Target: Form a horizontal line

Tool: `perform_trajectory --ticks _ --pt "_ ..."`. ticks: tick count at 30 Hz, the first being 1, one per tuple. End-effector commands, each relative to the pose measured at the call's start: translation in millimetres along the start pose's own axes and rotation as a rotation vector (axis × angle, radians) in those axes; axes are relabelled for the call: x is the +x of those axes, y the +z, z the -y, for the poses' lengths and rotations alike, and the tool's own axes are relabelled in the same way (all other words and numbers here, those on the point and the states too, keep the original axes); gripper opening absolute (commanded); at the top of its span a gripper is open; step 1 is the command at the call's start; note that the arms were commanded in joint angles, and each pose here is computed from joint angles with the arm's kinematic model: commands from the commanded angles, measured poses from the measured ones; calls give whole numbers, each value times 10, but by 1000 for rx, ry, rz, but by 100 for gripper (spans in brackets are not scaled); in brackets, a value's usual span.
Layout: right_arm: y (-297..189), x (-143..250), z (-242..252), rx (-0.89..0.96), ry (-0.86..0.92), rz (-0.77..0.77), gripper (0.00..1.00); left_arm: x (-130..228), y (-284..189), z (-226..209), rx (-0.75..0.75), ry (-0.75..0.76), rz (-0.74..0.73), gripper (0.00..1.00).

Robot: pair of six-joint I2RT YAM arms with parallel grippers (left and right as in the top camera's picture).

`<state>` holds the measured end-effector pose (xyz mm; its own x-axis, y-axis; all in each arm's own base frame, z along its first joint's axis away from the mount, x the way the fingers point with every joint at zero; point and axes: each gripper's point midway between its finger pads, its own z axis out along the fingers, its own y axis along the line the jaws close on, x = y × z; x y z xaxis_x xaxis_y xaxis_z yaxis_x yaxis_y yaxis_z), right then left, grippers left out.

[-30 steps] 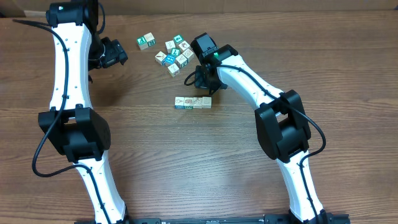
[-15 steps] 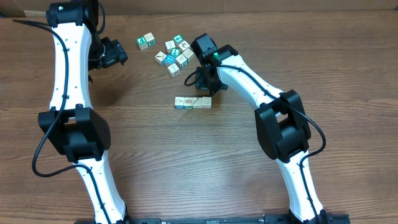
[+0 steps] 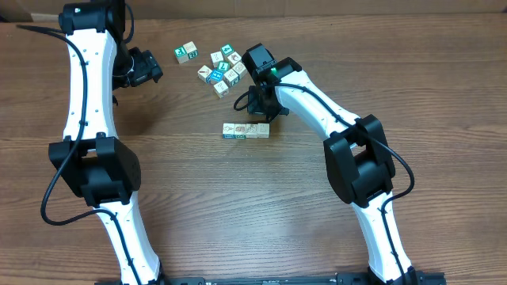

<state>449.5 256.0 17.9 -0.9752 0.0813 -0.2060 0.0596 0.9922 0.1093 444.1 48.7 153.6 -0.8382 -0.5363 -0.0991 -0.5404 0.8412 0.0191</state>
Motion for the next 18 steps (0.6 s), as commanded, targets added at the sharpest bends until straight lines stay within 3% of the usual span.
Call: perform_trajectory --ticks 1,18 --pt "54 63 17 21 1 -12 4 6 -14 32 4 3 4 100" --pt "49 168 33 42 -10 -44 4 6 -14 32 4 3 4 99"
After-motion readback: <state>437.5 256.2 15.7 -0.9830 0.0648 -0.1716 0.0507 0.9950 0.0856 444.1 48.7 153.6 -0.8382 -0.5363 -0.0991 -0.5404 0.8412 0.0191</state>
